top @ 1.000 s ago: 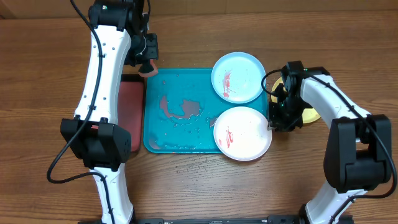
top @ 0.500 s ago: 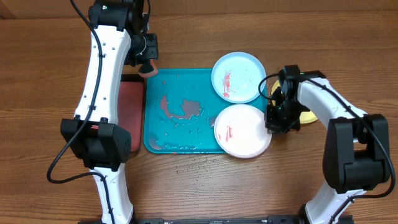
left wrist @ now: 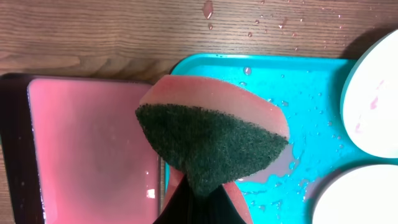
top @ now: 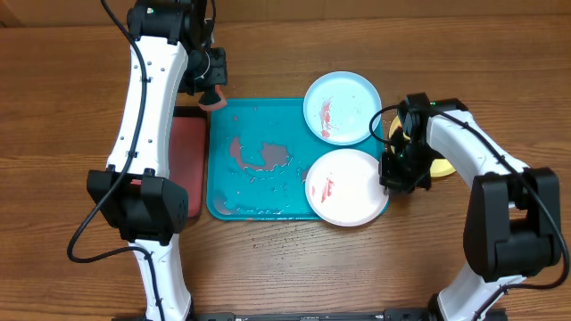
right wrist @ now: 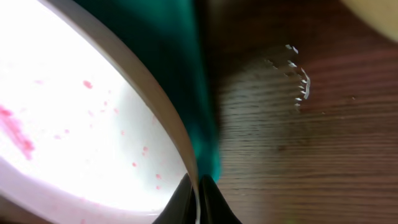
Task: Clean dirty plates on tray and stack at the side
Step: 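Pull the white plate to tray center and grip its rim with right gripper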
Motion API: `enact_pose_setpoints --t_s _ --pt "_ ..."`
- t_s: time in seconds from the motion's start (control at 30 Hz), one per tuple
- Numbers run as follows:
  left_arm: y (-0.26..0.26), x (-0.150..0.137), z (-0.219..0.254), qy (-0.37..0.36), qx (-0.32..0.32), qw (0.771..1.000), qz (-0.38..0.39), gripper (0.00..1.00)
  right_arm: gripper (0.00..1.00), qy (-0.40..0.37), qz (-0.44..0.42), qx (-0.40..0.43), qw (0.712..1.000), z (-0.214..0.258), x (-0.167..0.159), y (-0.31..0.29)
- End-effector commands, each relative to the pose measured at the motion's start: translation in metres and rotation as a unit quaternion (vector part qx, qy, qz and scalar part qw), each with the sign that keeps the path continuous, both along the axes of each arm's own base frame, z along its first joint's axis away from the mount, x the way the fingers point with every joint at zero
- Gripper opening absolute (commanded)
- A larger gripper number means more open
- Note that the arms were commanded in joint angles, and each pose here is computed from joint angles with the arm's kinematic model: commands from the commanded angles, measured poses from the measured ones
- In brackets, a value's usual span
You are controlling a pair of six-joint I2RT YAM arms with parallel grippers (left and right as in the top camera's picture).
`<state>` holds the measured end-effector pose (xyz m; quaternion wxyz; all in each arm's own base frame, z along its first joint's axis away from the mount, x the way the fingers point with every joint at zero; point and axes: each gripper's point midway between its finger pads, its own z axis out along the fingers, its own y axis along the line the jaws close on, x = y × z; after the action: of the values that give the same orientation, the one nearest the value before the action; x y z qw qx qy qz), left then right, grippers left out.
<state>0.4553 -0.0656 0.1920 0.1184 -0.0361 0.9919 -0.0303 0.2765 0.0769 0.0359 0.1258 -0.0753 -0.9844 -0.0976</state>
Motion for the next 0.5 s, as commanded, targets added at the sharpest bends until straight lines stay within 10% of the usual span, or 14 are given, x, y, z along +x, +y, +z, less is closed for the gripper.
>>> enact_pose_setpoints --t_s 0.0,0.47 --pt "0.004 -0.002 0.004 0.003 -0.011 1.0 0.01 0.04 0.04 -0.079 0.029 0.057 0.995 0.044 0.028 0.044" --pt "0.036 -0.035 0.06 -0.017 -0.009 0.999 -0.04 0.04 0.04 -0.244 0.066 0.082 0.964 0.043 0.081 0.175"
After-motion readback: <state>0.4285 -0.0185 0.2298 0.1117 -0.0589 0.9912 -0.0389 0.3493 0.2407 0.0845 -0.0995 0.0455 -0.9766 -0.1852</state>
